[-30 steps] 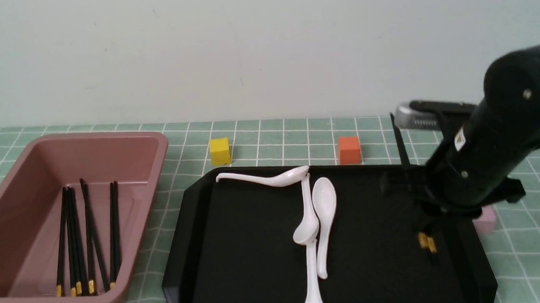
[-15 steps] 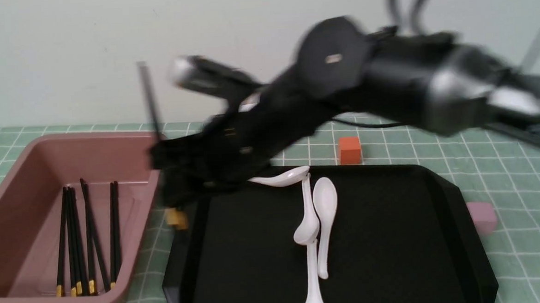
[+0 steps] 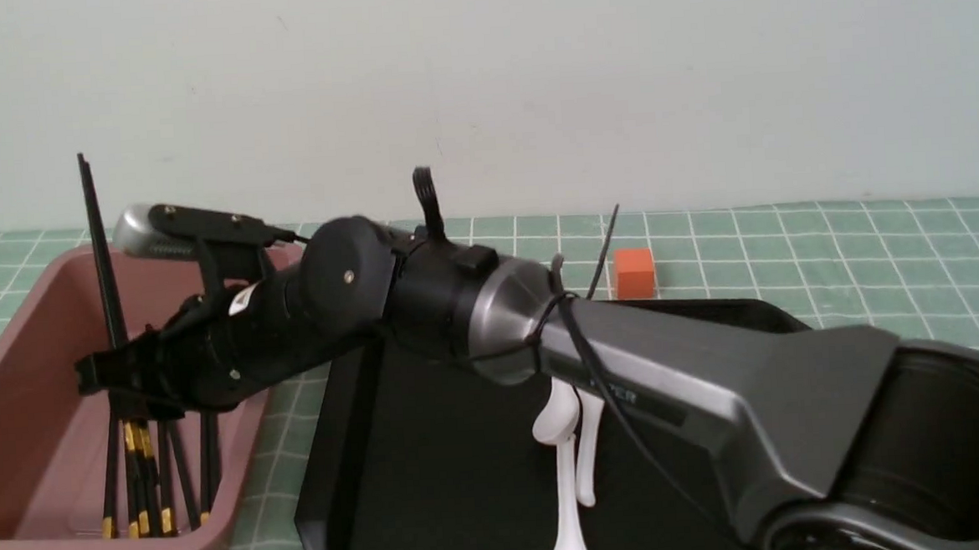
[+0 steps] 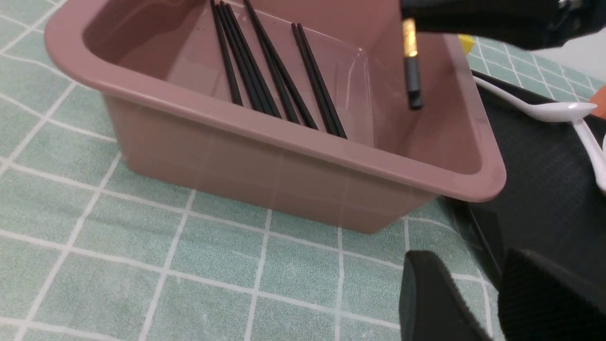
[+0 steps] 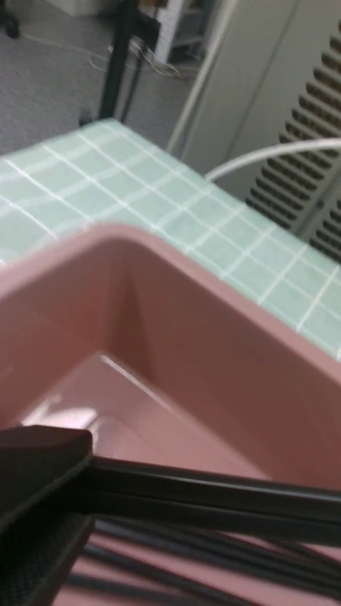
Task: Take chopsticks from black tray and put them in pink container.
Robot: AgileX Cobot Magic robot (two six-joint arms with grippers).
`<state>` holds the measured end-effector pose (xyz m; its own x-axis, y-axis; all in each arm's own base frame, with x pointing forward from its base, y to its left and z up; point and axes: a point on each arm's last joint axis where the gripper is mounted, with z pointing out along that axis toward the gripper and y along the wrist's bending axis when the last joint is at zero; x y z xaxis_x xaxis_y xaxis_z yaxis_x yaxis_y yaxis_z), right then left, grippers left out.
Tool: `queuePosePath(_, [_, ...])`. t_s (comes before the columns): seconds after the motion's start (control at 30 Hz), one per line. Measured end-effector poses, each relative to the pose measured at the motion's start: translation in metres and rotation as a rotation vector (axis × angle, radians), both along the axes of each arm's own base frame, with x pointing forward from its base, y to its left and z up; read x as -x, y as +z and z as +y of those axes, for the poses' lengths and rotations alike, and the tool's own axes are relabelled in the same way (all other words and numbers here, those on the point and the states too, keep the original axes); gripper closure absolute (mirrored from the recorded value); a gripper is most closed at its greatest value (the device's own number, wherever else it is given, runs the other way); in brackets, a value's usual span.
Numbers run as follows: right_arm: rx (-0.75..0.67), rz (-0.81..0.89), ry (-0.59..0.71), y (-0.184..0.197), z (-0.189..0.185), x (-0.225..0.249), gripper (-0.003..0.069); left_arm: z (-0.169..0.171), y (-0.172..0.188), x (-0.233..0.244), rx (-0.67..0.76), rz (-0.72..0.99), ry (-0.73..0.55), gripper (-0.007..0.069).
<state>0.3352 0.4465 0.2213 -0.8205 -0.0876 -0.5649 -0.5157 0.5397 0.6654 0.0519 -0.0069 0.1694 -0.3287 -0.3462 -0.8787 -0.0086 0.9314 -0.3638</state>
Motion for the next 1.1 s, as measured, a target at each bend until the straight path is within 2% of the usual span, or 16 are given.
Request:
queuePosePath(0.23, [0.056,-0.050,0.021,-0.004,-0.002,-0.001,0.0447,0.000,0.000,0.000,0.000,0.000,0.000,0.0387])
queuePosePath(0.27, [0.079,-0.051,0.040,-0.005,-0.003,0.000,0.0409,0.000,0.000,0.000,0.000,0.000,0.000,0.0387])
queuePosePath(0.33, [0.098,-0.044,0.064,-0.004,-0.004,0.002,0.0384,0.000,0.000,0.000,0.000,0.000,0.000,0.0387])
queuePosePath(0.5, [0.135,-0.042,0.118,0.009,-0.010,0.009,0.0376,0.000,0.000,0.000,0.000,0.000,0.000,0.0387])
queuePosePath(0.63, [0.194,-0.048,0.178,0.034,-0.027,0.012,0.0432,0.000,0.000,0.000,0.000,0.000,0.000,0.0387])
queuePosePath(0.83, [0.423,-0.069,0.299,0.093,-0.085,0.024,0.0569,0.000,0.000,0.000,0.000,0.000,0.000,0.0387])
queuePosePath(0.87, [0.485,-0.112,0.289,0.110,-0.101,0.026,0.0611,0.000,0.000,0.000,0.000,0.000,0.000,0.0387])
queuePosePath(0.97, [0.565,-0.196,0.242,0.137,-0.126,0.032,0.0666,0.000,0.000,0.000,0.000,0.000,0.000,0.0387])
queuePosePath(1.1, [0.616,-0.249,0.177,0.169,-0.159,0.055,0.0673,0.000,0.000,0.000,0.000,0.000,0.000,0.0386])
